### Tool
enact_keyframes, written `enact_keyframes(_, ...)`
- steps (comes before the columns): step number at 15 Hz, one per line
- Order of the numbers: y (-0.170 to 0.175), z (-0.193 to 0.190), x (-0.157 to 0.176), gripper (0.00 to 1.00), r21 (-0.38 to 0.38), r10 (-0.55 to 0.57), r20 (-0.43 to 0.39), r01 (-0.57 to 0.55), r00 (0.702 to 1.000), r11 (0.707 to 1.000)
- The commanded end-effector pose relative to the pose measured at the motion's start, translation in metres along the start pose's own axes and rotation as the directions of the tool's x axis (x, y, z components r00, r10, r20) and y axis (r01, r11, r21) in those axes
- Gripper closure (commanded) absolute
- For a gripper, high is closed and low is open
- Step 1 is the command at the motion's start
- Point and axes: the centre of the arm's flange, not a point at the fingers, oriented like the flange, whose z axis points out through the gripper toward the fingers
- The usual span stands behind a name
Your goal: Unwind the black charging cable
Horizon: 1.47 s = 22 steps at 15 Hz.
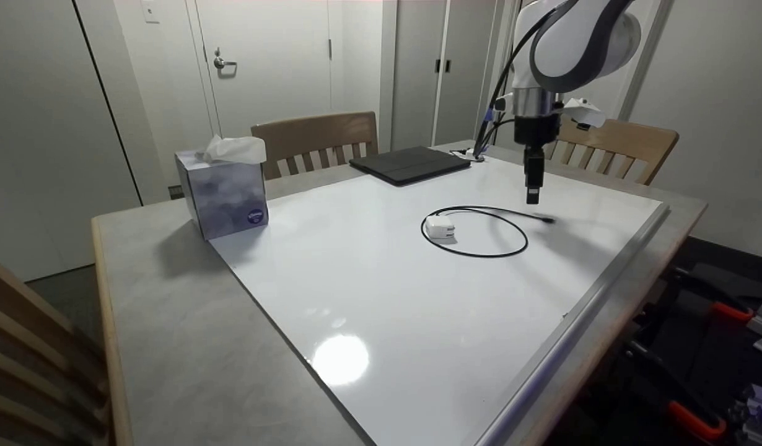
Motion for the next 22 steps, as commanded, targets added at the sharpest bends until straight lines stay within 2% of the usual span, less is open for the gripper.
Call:
enact_keyframes(1,0.001,0.013,0.002,0.0,-0.046,-0.044,0.01,0.045,0.999,0.998)
enact_keyframes(4,0.0,0.018,0.004,0.0,-0.056,-0.083,-0.018,0.082,0.996,0.995)
enact_keyframes(6,-0.004,0.021,0.006,0.0,-0.029,-0.082,-0.035,0.081,0.996,0.996)
enact_keyframes(9,-0.012,0.027,0.004,0.0,-0.027,-0.068,-0.031,0.067,0.997,0.997)
enact_keyframes(20,-0.007,0.05,-0.002,0.0,-0.006,-0.046,-0.063,0.046,0.997,0.999)
enact_keyframes(22,-0.008,0.054,-0.005,0.05,-0.005,-0.042,-0.067,0.042,0.997,0.999)
